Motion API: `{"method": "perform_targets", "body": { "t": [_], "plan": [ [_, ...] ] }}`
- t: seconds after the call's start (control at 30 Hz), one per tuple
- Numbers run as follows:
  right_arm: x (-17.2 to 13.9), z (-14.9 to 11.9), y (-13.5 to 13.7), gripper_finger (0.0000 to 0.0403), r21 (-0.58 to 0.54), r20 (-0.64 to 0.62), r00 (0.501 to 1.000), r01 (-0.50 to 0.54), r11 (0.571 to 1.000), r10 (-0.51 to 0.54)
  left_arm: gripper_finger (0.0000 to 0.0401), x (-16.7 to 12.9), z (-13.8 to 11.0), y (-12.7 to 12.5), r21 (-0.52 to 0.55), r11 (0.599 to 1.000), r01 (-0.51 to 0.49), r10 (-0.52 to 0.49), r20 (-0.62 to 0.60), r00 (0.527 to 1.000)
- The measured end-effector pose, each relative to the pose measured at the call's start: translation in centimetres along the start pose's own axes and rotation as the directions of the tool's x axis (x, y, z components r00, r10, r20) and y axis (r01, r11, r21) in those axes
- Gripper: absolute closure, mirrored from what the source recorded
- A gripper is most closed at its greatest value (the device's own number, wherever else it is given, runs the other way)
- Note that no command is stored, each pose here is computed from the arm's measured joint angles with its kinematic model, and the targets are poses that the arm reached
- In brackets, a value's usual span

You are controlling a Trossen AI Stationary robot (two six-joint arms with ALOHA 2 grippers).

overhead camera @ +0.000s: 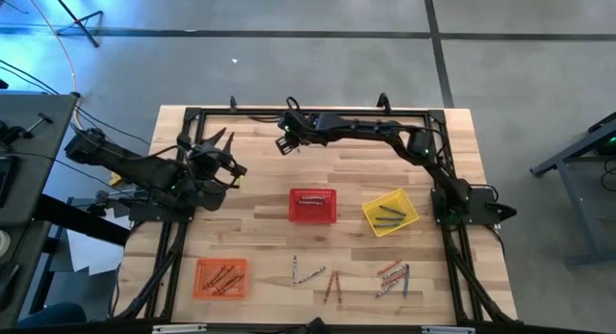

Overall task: Sort crayons
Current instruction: Put the gray crayon into the red bin

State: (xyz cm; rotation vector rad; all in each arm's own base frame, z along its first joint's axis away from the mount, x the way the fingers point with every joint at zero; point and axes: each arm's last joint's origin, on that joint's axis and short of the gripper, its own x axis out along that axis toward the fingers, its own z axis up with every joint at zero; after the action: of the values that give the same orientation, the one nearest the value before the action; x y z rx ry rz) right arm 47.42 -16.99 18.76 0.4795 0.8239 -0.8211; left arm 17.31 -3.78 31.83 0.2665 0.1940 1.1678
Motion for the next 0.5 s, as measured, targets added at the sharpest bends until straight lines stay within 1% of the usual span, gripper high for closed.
{"method": "perform_targets", "body": {
  "t": [0.23,0.37,0.5],
  "plan": [
    [3.0,-1.3,-0.2,0.0263,0.055,-0.088,0.996,-0.014,0.998,0.019,0.0316,0.0,0.2,0.6,0.027,1.0,0.0,0.0,0.0,1.0],
    [2.9,-1.1,-0.1,0.0263,0.066,-0.062,0.998,-0.012,0.998,0.016,0.0316,0.0,0.2,0.9,0.026,1.0,0.002,-0.002,0.0,1.0],
    [2.8,-1.1,-0.4,0.0265,0.067,-0.102,0.994,-0.019,0.998,0.026,0.0316,0.0,0.2,1.2,0.038,0.999,-0.001,0.001,0.001,1.0]
  ]
}}
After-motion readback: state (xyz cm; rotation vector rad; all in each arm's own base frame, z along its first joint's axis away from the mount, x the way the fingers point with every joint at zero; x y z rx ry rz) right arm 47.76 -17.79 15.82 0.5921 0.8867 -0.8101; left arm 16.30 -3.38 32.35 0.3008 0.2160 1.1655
